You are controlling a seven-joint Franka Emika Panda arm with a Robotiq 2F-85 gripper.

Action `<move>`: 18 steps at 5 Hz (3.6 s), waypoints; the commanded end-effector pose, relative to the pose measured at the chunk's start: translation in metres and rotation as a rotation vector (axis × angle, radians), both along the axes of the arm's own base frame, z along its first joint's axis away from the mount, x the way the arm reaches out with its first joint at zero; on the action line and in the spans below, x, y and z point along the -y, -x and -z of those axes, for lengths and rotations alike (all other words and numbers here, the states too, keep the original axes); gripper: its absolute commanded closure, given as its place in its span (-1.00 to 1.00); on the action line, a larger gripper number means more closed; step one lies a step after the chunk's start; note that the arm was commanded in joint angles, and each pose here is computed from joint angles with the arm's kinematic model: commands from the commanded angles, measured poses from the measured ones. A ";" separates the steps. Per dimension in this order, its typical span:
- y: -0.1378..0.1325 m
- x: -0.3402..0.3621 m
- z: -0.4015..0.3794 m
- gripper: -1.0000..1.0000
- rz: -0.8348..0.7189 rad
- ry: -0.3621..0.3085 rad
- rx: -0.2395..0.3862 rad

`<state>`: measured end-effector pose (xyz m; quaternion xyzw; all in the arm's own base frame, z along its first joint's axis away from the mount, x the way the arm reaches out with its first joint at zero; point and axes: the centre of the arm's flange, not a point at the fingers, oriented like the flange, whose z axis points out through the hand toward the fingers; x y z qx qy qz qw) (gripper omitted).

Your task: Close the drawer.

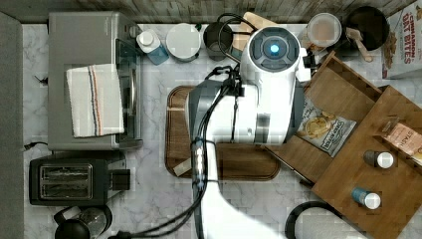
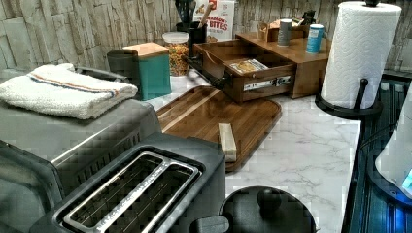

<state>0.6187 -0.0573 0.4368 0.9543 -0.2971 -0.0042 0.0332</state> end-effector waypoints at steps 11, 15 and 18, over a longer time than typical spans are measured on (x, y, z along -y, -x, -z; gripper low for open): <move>-0.016 0.201 0.091 1.00 -0.076 0.015 0.062; 0.058 0.372 0.110 1.00 -0.116 0.014 0.025; 0.163 0.409 0.142 1.00 0.129 0.042 -0.073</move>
